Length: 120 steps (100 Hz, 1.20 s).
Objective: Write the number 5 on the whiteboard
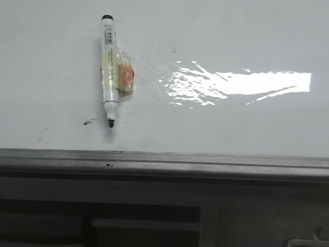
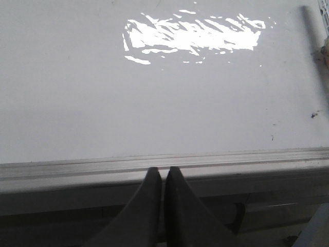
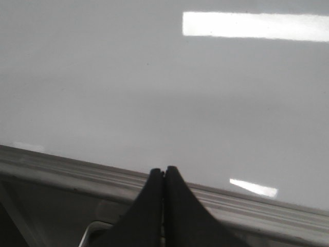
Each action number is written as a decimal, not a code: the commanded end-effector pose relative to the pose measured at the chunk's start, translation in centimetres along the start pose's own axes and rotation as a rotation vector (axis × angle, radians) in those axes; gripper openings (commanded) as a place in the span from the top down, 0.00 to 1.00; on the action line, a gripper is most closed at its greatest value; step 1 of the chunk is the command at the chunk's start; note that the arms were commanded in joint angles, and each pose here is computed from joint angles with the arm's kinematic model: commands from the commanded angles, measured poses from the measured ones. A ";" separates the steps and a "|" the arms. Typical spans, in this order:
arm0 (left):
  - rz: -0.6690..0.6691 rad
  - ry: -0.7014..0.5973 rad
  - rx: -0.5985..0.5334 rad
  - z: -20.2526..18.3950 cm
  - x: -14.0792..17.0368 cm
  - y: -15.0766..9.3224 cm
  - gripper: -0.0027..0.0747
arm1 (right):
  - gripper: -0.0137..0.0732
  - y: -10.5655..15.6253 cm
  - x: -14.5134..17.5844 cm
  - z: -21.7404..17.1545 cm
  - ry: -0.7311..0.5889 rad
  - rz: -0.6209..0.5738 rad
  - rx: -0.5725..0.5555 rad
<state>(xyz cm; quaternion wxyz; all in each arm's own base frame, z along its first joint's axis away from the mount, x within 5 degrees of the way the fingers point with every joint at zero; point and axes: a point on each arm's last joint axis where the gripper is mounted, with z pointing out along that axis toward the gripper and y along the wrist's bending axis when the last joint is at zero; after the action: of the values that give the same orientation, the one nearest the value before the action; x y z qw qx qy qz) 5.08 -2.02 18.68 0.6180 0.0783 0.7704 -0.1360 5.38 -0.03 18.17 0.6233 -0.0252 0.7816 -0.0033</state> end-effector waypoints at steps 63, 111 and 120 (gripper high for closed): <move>-0.887 -0.399 0.009 -0.6 -2.4 1.5 0.99 | 0.90 0.1 -3.3 -0.7 -0.431 0.349 -0.084; -0.236 -0.254 0.097 -2.5 -9.0 -1.5 0.97 | 0.90 0.2 -8.1 -2.9 -0.382 0.238 -0.098; -0.167 -0.151 0.092 -1.8 -10.7 -1.8 0.83 | 0.90 0.1 -9.7 -3.3 -0.365 0.142 -0.075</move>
<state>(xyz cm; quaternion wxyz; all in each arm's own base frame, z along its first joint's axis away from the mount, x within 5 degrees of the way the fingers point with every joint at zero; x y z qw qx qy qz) 4.39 -2.54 27.22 0.6601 0.0097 0.7047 -0.2600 4.48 0.59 25.44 0.7262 0.0390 0.6761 0.1186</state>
